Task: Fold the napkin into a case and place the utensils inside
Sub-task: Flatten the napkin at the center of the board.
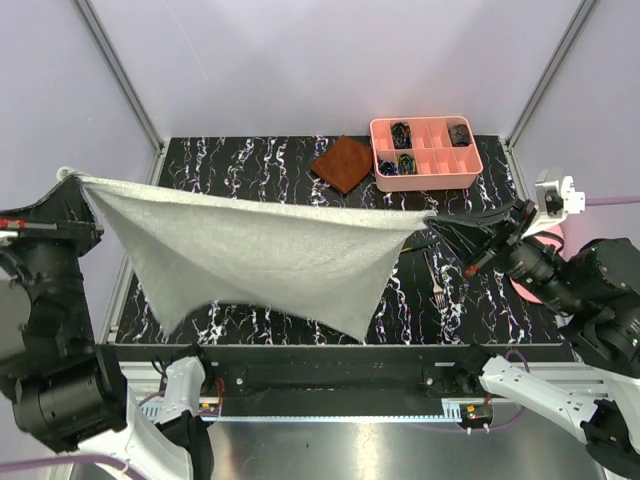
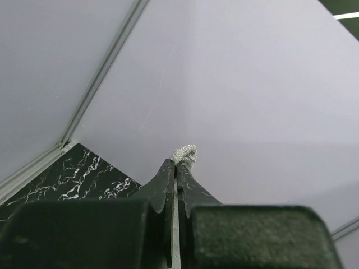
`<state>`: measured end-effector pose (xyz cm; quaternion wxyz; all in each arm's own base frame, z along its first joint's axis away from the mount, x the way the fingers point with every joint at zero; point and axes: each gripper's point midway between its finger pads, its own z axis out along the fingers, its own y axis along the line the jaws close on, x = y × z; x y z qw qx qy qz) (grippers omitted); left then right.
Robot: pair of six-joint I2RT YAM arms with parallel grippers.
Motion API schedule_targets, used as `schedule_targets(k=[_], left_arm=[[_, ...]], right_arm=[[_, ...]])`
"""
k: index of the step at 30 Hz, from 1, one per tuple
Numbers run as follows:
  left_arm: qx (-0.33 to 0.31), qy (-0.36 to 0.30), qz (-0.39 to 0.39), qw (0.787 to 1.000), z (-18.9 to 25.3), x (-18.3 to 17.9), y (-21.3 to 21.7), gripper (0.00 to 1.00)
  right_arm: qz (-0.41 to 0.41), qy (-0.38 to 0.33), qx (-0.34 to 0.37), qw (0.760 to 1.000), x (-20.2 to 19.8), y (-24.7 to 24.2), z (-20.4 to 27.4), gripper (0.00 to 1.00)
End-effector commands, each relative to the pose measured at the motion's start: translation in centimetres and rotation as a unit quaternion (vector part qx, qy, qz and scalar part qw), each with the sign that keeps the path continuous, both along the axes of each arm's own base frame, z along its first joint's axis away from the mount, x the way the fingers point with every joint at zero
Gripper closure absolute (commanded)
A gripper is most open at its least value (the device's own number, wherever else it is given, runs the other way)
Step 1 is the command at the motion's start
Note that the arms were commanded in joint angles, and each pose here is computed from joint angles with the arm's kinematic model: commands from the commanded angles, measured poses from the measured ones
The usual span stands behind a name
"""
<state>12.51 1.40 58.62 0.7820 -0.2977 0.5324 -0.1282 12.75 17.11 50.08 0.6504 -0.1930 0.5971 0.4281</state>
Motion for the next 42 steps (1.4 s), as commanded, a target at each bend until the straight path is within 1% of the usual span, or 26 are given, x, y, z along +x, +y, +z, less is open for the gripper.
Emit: schedule_targets(k=[1, 3, 4, 5, 7, 8, 9, 10, 11, 12, 14, 15, 17, 18, 19, 20, 22, 23, 24, 26, 27, 32, 34, 37, 40, 42], left_arm=[[-0.061, 0.096, 0.009, 0.993, -5.9, 6.9, 3.3, 1.00], [-0.069, 0.099, -0.010, 0.993, -7.2, 9.2, 3.6, 1.00], [-0.091, 0.133, -0.020, 0.987, -10.2, 11.6, 4.2, 1.00], [-0.094, 0.136, -0.038, 0.986, -10.7, 12.9, 4.0, 1.00], [-0.125, 0.181, -0.053, 0.974, -14.6, 16.4, 4.9, 1.00], [-0.126, 0.180, -0.068, 0.973, -15.2, 17.9, 4.9, 1.00], [-0.141, 0.206, -0.075, 0.965, -17.4, 19.9, 5.3, 1.00], [-0.147, 0.228, -0.080, 0.959, -19.3, 21.2, 5.5, 1.00], [-0.144, 0.240, -0.090, 0.956, -20.2, 22.5, 5.1, 1.00], [-0.153, 0.266, -0.096, 0.947, -22.4, 24.6, 5.3, 1.00], [-0.142, 0.280, -0.113, 0.943, -24.1, 27.2, 4.2, 1.00], [-0.149, 0.307, -0.118, 0.932, -26.5, 29.2, 4.1, 1.00], [-0.158, 0.326, -0.134, 0.922, -28.6, 31.6, 3.4, 1.00], [-0.176, 0.348, -0.138, 0.910, -31.1, 33.3, 3.5, 1.00], [-0.182, 0.345, -0.155, 0.908, -31.7, 34.4, 3.1, 1.00], [-0.194, 0.360, -0.160, 0.899, -33.8, 35.7, 3.1, 1.00], [-0.195, 0.357, -0.168, 0.898, -34.2, 37.3, 2.9, 1.00], [-0.197, 0.367, -0.165, 0.894, -35.6, 38.0, 3.1, 1.00], [-0.194, 0.364, -0.165, 0.896, -35.2, 38.6, 3.2, 1.00], [-0.196, 0.371, -0.168, 0.892, -36.2, 39.4, 3.2, 1.00], [-0.190, 0.371, -0.170, 0.893, -36.2, 39.7, 3.2, 1.00], [-0.191, 0.393, -0.176, 0.882, -37.9, 39.3, 2.9, 1.00], [-0.186, 0.395, -0.170, 0.883, -38.0, 39.0, 3.2, 1.00], [-0.177, 0.385, -0.146, 0.894, -36.5, 38.3, 4.9, 1.00], [-0.176, 0.357, -0.137, 0.907, -33.3, 37.2, 6.2, 1.00], [-0.160, 0.329, -0.139, 0.920, -29.7, 36.1, 6.1, 1.00]], right_arm=[[-0.127, 0.035, -0.004, 0.991, 5.0, -1.3, -0.7, 1.00], [-0.156, 0.058, -0.037, 0.985, 7.5, -0.3, -2.9, 1.00], [-0.179, 0.068, -0.051, 0.980, 8.8, -0.1, -4.1, 1.00], [-0.190, 0.074, -0.063, 0.977, 9.9, 0.3, -4.9, 1.00], [-0.211, 0.094, -0.095, 0.968, 13.2, 1.4, -7.5, 1.00], [-0.214, 0.113, -0.090, 0.966, 14.5, 1.5, -8.5, 1.00], [-0.172, 0.137, -0.094, 0.971, 15.5, 3.0, -10.1, 1.00], [-0.204, 0.170, -0.086, 0.960, 18.3, 0.7, -12.3, 1.00], [-0.200, 0.175, -0.059, 0.962, 19.6, 0.8, -12.4, 1.00], [-0.197, 0.198, -0.071, 0.958, 21.3, 1.1, -14.5, 1.00], [-0.207, 0.203, -0.085, 0.953, 23.4, 1.1, -16.2, 1.00], [-0.209, 0.226, -0.101, 0.946, 25.1, 1.5, -18.6, 1.00], [-0.218, 0.226, -0.111, 0.943, 27.4, 1.4, -19.7, 1.00], [-0.224, 0.247, -0.128, 0.934, 29.0, 1.5, -22.2, 1.00], [-0.225, 0.247, -0.128, 0.934, 30.3, 1.4, -22.3, 1.00], [-0.227, 0.264, -0.136, 0.927, 31.8, 0.9, -24.5, 1.00], [-0.218, 0.252, -0.131, 0.934, 33.6, 1.3, -24.4, 1.00], [-0.220, 0.265, -0.140, 0.928, 34.7, 1.1, -26.0, 1.00], [-0.212, 0.259, -0.135, 0.932, 35.5, 1.5, -25.3, 1.00], [-0.194, 0.277, -0.136, 0.931, 36.7, 2.3, -26.9, 1.00], [-0.187, 0.277, -0.131, 0.933, 37.2, 2.5, -26.4, 1.00], [-0.165, 0.305, -0.133, 0.928, 37.5, 3.5, -28.7, 1.00], [-0.164, 0.310, -0.134, 0.927, 37.3, 3.5, -29.2, 1.00], [-0.143, 0.312, -0.129, 0.931, 37.3, 4.3, -28.9, 1.00], [-0.127, 0.297, -0.114, 0.940, 36.6, 4.8, -26.5, 1.00], [-0.123, 0.284, -0.109, 0.945, 36.0, 4.8, -24.8, 1.00]])
